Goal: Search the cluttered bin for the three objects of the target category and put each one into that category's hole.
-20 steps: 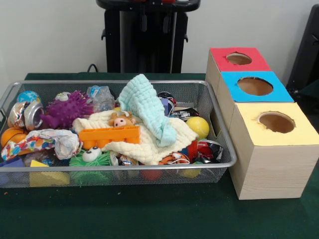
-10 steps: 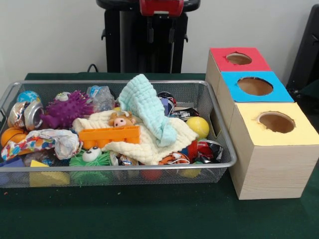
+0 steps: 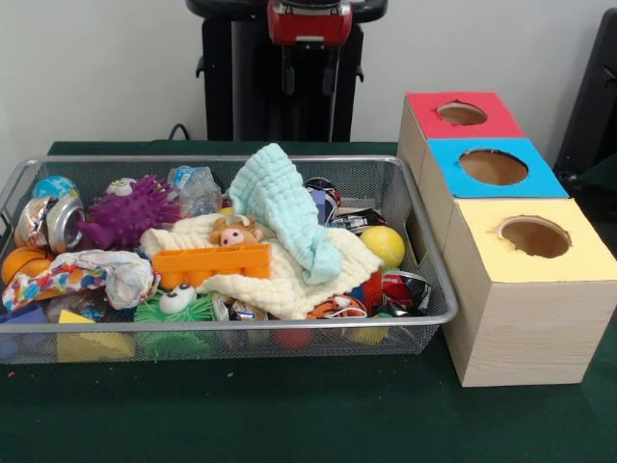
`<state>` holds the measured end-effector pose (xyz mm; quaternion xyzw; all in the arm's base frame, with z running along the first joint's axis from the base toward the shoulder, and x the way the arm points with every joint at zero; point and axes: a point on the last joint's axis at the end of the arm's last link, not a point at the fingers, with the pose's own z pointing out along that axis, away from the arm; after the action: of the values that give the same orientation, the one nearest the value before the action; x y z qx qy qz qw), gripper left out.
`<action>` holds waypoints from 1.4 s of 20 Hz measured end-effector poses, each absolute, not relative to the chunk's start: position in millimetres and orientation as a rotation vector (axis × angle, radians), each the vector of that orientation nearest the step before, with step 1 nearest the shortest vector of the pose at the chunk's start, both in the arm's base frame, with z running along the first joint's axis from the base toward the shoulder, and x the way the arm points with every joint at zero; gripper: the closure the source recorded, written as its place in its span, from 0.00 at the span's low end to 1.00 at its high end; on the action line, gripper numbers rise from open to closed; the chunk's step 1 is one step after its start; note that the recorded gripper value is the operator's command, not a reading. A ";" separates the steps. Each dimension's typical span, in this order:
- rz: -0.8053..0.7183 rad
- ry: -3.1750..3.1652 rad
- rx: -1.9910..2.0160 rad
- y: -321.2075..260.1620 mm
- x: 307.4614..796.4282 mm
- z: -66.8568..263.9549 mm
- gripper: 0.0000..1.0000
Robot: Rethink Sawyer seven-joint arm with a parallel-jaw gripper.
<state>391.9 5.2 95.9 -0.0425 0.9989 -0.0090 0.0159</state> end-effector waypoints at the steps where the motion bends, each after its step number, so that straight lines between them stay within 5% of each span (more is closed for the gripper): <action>1: -0.027 3.108 -0.133 3.1 390.5 93.9 0.00; 28: -0.017 3.145 -0.077 -86.5 346.9 36.9 0.00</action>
<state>346.9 -86.5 36.9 -0.0245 0.9997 -0.0054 -0.0022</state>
